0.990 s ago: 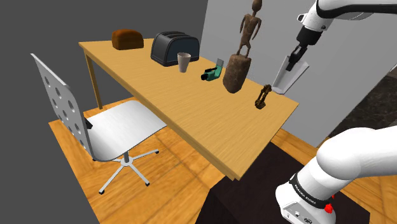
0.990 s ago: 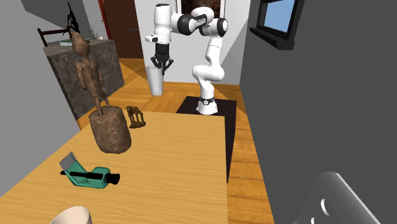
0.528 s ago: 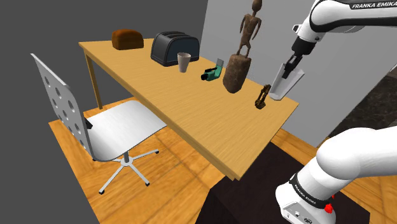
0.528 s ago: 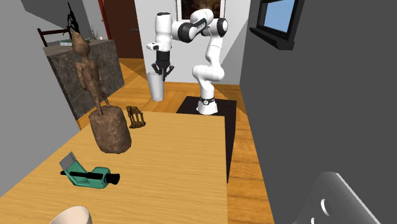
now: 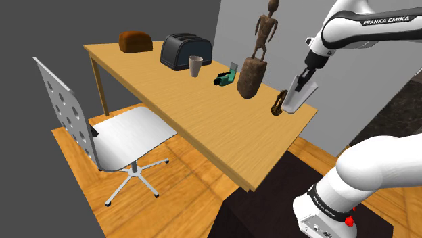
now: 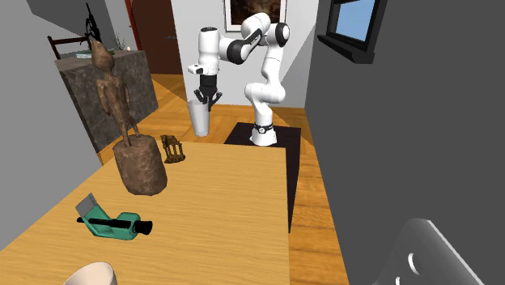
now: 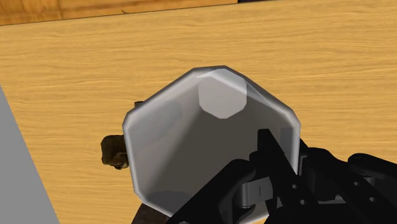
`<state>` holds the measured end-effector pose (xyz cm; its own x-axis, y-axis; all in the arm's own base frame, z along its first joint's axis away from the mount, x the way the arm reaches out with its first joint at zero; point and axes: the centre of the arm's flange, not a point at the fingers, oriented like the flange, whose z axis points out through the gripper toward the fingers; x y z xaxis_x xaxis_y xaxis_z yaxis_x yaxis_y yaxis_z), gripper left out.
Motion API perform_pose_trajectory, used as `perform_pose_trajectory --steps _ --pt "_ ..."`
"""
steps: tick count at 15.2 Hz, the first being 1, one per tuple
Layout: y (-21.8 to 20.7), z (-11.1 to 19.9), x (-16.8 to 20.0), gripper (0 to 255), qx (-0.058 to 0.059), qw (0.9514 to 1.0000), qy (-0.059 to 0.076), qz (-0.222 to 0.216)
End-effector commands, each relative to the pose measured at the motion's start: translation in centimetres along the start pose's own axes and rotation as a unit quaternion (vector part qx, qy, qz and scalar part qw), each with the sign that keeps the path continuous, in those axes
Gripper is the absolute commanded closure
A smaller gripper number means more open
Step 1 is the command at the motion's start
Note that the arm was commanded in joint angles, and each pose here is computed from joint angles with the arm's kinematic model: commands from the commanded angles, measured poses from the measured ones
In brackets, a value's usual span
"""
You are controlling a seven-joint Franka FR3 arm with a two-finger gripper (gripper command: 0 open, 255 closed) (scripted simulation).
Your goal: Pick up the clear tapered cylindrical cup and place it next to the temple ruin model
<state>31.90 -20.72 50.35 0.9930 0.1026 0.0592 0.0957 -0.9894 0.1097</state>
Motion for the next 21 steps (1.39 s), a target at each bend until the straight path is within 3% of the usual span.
perform_pose_trajectory --steps 1,21 --pt "-0.2 1.1 -0.2 255 0.0 1.0 0.0 0.0" --pt "-1.3 10.9 -0.7 255 0.0 1.0 0.0 0.0"
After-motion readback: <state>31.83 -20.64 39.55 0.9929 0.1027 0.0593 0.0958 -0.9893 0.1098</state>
